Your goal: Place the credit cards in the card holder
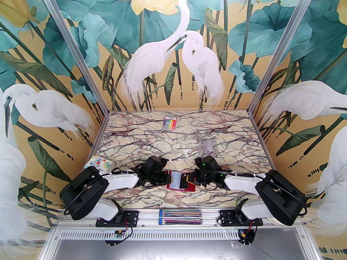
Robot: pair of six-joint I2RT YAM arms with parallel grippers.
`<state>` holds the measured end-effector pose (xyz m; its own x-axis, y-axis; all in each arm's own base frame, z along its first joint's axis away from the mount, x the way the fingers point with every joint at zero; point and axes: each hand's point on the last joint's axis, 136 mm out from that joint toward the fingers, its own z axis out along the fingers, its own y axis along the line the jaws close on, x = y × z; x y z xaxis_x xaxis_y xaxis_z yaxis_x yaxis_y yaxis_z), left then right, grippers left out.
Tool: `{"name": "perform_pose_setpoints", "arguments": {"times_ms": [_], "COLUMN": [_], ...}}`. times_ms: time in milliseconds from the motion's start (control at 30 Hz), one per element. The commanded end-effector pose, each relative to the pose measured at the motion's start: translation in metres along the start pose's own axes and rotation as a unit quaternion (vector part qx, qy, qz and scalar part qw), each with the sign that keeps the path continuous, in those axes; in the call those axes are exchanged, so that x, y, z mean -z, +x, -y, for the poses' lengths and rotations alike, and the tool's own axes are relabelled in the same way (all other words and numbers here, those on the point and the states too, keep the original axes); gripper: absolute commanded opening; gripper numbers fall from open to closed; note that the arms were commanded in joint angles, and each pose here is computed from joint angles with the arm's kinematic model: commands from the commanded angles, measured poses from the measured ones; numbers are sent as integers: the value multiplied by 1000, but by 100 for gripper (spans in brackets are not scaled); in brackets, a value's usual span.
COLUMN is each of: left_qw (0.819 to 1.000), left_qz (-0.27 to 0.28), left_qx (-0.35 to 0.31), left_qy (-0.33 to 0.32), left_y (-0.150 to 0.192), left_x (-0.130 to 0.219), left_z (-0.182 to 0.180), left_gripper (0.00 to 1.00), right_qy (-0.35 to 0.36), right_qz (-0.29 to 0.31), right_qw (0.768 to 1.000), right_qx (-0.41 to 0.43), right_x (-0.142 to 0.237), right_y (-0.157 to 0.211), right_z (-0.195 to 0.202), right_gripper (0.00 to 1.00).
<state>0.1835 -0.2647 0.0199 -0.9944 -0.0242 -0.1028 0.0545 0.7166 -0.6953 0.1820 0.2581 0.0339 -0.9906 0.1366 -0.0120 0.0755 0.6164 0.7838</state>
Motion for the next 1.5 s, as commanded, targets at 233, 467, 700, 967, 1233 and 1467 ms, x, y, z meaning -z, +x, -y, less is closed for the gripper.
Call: {"name": "perform_pose_setpoints", "arguments": {"times_ms": [233, 467, 700, 967, 1233, 1467], "left_qw": [999, 999, 999, 999, 999, 998], "left_qz": [-12, -13, -12, -12, -11, -12], "left_qx": [12, 12, 12, 11, 11, 10], "left_qy": [-47, -49, -51, -52, -52, -53], "left_y": [10, 10, 10, 10, 9, 9], "left_x": [-5, -5, -4, -4, -4, -3], "left_z": [-24, -26, -25, -26, -24, -24], "left_gripper": [0, 0, 0, 0, 0, 0], "right_qy": [19, 21, 21, 22, 23, 28], "right_qz": [-14, -24, -29, -32, -33, -34], "right_qw": [1000, 999, 999, 999, 999, 999], "right_qx": [-5, 3, 6, 8, 9, 8], "right_x": [-4, -3, -3, -4, -6, -7], "right_y": [7, 10, 12, 12, 10, 10], "right_z": [11, 12, 11, 11, 10, 12], "right_gripper": [0, 0, 0, 0, 0, 0]}}
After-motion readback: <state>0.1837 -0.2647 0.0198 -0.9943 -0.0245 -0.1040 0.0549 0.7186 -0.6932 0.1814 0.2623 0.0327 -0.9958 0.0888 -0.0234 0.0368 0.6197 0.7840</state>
